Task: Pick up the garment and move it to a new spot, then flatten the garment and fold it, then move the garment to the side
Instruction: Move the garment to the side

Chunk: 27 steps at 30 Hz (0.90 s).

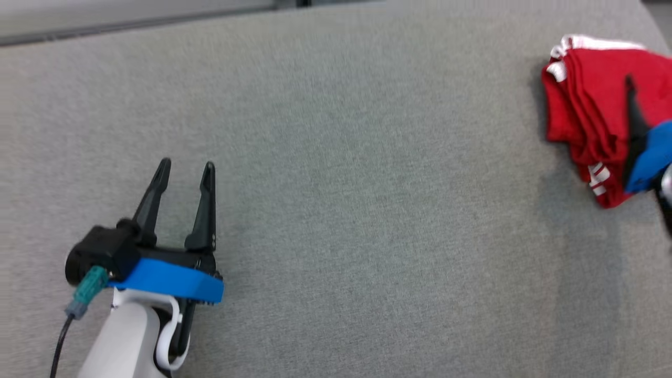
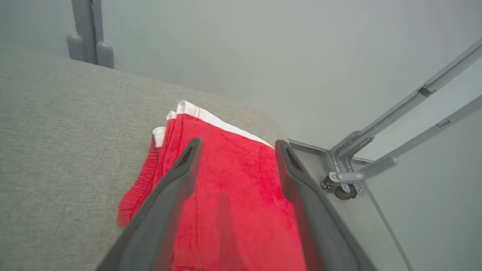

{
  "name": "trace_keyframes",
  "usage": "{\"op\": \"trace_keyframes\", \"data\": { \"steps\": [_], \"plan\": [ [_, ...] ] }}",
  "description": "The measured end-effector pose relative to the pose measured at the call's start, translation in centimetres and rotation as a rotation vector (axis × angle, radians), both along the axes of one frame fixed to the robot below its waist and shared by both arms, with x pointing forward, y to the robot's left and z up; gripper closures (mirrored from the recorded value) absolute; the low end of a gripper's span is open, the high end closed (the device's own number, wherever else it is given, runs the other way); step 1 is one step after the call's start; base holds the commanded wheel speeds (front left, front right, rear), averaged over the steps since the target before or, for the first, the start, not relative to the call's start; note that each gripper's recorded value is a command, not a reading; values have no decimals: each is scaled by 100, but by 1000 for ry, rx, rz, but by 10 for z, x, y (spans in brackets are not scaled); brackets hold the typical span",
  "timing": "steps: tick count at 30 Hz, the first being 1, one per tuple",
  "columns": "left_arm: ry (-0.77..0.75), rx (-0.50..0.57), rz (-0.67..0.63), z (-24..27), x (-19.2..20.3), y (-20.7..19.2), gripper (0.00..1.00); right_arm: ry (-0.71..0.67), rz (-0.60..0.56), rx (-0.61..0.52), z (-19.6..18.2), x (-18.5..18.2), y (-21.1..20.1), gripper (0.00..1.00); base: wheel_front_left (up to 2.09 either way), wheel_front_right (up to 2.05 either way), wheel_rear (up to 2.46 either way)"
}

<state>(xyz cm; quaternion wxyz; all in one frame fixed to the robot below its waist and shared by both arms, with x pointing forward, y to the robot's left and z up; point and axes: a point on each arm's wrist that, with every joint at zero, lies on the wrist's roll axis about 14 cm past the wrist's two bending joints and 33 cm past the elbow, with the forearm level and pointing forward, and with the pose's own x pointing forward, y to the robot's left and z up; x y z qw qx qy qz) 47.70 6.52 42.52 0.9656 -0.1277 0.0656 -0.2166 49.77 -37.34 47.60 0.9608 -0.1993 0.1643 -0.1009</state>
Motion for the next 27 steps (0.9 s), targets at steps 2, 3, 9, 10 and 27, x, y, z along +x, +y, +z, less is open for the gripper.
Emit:
{"op": "trace_keyframes", "data": {
  "steps": [2,3,9,10,27],
  "plan": [
    [-10,4,31,8,-9,8,0,-56,43,49,4,-6,22,0,0,0,0],
    [-13,10,43,11,-14,11,0,-80,55,85,6,-10,33,0,0,0,0],
    [-26,17,132,29,-47,39,0,-207,145,226,20,-39,89,0,0,0,0],
    [-28,16,148,32,-53,43,0,-240,161,255,24,-44,99,0,0,0,0],
    [-45,44,368,45,-119,123,0,-304,221,473,30,-100,179,0,0,0,0]
  ]
}}
